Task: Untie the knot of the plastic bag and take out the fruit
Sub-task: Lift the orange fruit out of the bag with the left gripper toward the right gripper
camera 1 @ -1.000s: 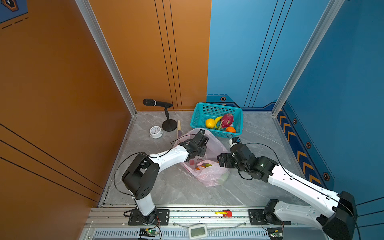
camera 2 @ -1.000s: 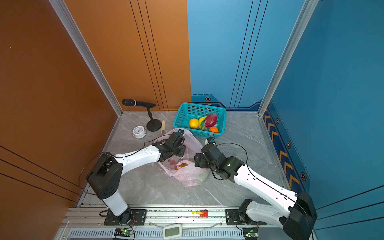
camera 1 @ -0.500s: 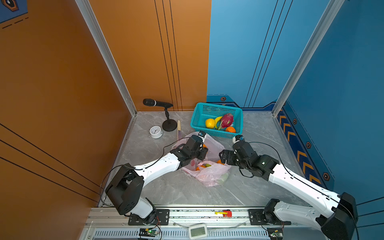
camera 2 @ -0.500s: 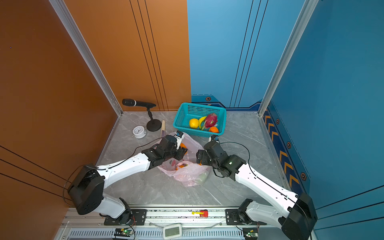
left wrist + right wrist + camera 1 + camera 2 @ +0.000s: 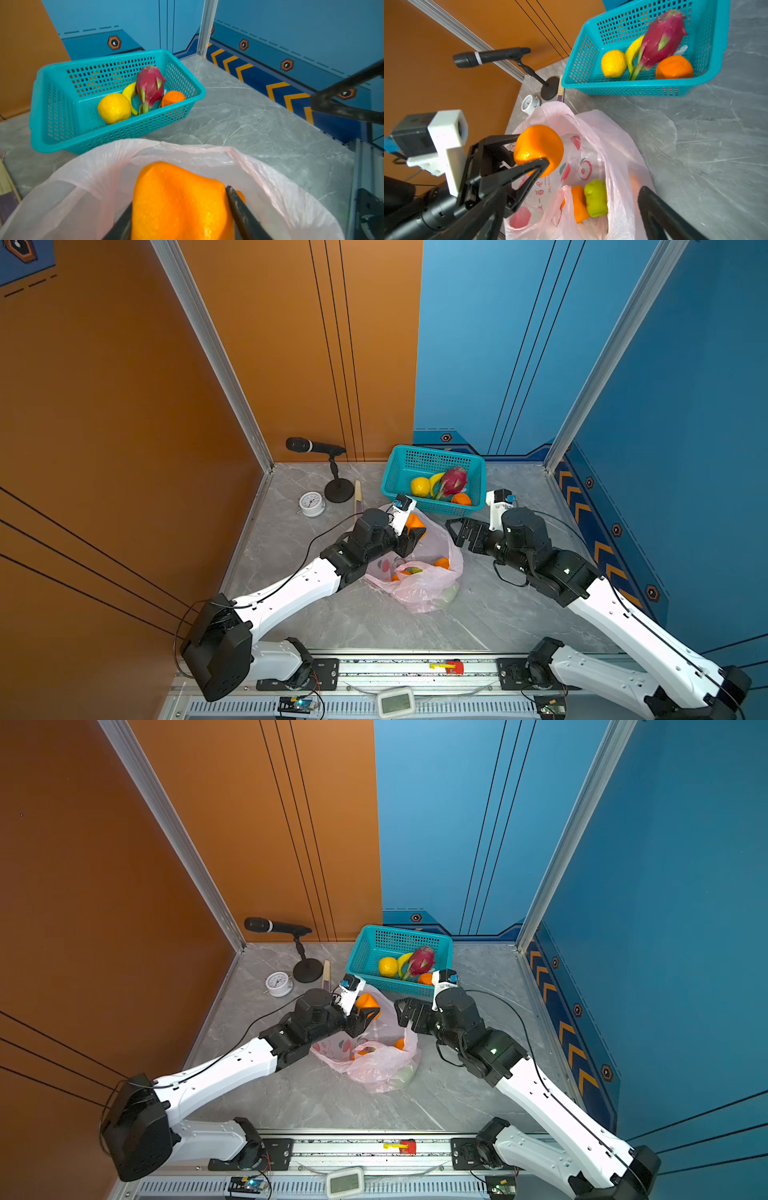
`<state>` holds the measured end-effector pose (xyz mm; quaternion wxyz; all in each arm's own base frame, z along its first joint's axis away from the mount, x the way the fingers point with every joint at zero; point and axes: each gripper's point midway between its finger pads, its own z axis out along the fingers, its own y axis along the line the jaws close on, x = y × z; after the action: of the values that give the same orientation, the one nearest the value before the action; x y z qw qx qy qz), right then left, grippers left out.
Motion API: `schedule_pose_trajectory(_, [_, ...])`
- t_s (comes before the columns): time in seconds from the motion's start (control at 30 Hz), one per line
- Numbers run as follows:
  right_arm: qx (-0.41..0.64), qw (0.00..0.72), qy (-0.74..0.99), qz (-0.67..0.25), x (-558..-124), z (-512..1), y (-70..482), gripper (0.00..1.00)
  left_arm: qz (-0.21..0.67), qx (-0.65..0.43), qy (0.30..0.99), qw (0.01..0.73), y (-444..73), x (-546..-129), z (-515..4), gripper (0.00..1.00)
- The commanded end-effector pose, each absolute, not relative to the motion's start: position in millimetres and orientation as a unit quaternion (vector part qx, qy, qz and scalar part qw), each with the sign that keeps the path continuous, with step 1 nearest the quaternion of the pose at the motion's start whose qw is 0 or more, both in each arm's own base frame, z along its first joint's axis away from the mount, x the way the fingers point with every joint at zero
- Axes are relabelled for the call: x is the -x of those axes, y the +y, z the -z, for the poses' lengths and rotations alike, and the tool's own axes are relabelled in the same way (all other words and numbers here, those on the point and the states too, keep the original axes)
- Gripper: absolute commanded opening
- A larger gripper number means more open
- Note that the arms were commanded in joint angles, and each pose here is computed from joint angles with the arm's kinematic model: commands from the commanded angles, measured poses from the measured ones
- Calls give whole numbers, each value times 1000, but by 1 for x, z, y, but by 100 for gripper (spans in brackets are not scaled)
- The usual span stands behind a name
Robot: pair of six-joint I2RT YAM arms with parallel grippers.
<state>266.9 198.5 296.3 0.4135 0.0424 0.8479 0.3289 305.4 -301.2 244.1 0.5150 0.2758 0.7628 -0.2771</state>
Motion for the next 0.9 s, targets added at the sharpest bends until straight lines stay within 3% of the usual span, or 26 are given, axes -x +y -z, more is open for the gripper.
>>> schedule_pose_trajectory(0.0, [-10, 410, 826, -386, -260, -326, 213, 100, 322, -322, 698, 553, -314, -287, -279, 46])
schedule_pose_trajectory(0.27, [48, 358, 813, -457, -246, -343, 243, 100, 350, -386, 612, 595, -323, -254, -327, 47])
schedule_pose_trajectory(0.6, [72, 303, 803, -508, -239, -339, 270, 99, 363, -436, 556, 608, -334, -227, -348, 49])
schedule_pose_trajectory(0.87, [75, 285, 798, -525, -236, -334, 278, 81, 366, -443, 549, 608, -340, -221, -350, 50])
